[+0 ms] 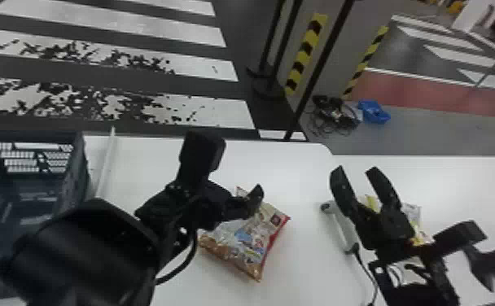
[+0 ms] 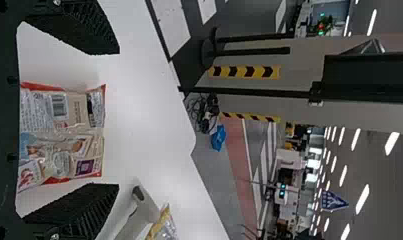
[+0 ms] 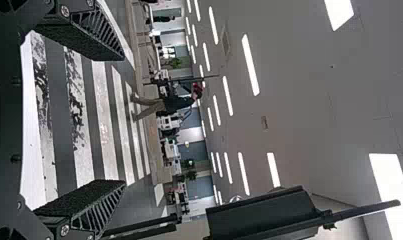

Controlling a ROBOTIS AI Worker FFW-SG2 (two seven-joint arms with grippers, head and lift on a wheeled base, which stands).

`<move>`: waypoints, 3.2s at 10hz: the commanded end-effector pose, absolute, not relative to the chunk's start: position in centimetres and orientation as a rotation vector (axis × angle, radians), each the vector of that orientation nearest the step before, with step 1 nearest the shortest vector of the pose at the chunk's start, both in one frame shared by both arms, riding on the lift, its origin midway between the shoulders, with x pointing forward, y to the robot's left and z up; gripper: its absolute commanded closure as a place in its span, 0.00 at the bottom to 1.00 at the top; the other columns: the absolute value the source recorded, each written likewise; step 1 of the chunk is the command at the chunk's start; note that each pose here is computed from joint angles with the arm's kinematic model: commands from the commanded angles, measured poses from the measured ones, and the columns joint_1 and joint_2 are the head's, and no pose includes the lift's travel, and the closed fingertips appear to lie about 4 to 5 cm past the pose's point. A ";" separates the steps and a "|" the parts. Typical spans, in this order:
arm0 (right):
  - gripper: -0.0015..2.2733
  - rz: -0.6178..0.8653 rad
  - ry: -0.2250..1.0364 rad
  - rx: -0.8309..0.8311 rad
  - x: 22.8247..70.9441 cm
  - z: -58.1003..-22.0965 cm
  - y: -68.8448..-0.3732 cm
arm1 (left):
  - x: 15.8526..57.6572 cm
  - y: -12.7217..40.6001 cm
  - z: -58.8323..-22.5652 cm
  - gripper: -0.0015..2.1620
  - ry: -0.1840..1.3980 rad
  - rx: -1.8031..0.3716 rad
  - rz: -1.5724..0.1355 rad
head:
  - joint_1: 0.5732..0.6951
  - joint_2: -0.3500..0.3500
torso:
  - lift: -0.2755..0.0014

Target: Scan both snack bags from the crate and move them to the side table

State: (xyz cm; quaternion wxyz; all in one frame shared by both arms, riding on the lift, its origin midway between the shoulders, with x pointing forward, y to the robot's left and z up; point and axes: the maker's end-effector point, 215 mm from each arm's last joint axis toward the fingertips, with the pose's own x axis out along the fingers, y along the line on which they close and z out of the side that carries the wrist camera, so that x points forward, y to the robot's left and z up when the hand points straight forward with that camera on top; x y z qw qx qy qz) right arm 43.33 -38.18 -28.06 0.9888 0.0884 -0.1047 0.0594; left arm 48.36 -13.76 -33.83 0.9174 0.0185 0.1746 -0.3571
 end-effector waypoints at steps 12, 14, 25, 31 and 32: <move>0.05 0.144 -0.112 0.199 42.7 -32.6 -35.9 | 43.6 22.4 -27.5 0.02 0.091 0.020 -0.137 | 1.00 0.18 | 0.65; 0.05 0.157 -0.063 0.215 42.2 -34.2 -35.0 | 42.6 25.6 -26.9 0.02 0.081 0.014 -0.110 | 1.00 0.24 | 0.65; 0.99 0.329 0.283 0.202 48.7 -45.0 -20.7 | 41.7 27.1 -28.7 0.02 0.104 0.010 -0.115 | 1.00 0.60 | 0.65; 0.99 0.313 0.345 0.227 46.6 -50.1 -21.2 | 42.1 27.1 -29.5 0.02 0.111 -0.001 -0.112 | 1.00 0.61 | 0.65; 0.99 0.310 0.354 0.227 46.2 -50.6 -21.6 | 42.2 27.0 -29.7 0.02 0.114 -0.003 -0.113 | 1.00 0.61 | 0.65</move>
